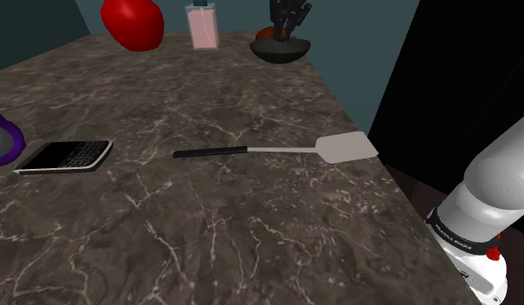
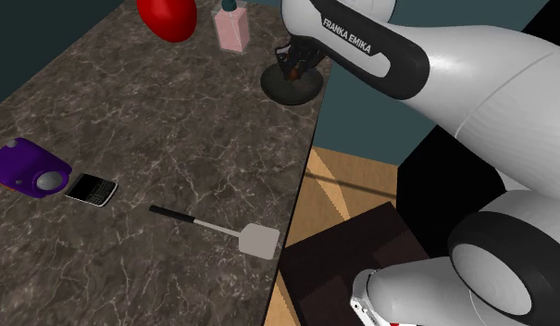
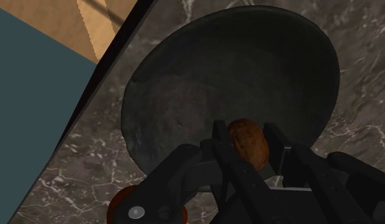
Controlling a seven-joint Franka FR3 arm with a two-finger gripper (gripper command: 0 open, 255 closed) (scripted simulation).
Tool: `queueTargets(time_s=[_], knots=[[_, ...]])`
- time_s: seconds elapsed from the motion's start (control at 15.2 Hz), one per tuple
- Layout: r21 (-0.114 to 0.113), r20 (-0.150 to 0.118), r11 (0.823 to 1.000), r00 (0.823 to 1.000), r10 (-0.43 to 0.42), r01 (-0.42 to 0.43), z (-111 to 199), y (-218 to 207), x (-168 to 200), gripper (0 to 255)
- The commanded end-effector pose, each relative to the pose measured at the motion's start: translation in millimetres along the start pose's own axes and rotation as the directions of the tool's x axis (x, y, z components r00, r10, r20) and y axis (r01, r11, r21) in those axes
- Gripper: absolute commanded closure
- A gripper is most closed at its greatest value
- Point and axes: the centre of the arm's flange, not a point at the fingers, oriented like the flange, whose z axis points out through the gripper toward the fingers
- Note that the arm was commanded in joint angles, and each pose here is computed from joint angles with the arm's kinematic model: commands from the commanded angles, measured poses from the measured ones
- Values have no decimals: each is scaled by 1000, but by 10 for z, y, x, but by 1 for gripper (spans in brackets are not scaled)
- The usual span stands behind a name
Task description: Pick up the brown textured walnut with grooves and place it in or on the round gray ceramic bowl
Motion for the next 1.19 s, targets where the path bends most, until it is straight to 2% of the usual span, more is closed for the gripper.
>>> queueTargets(time_s=[0.0, 0.4, 0.46, 0.79, 1.06, 1.12], knots=[[0, -1, 1000, 1000, 0, 0, 31, 11, -10, 255], [0, 0, 1000, 1000, 0, 0, 31, 11, -10, 255], [0, 0, 1000, 1000, 0, 0, 31, 11, -10, 0], [0, 0, 1000, 1000, 0, 0, 31, 11, -10, 0], [0, -1, 1000, 1000, 0, 0, -469, 11, -10, 0], [0, -1, 1000, 1000, 0, 0, -469, 11, -10, 0]])
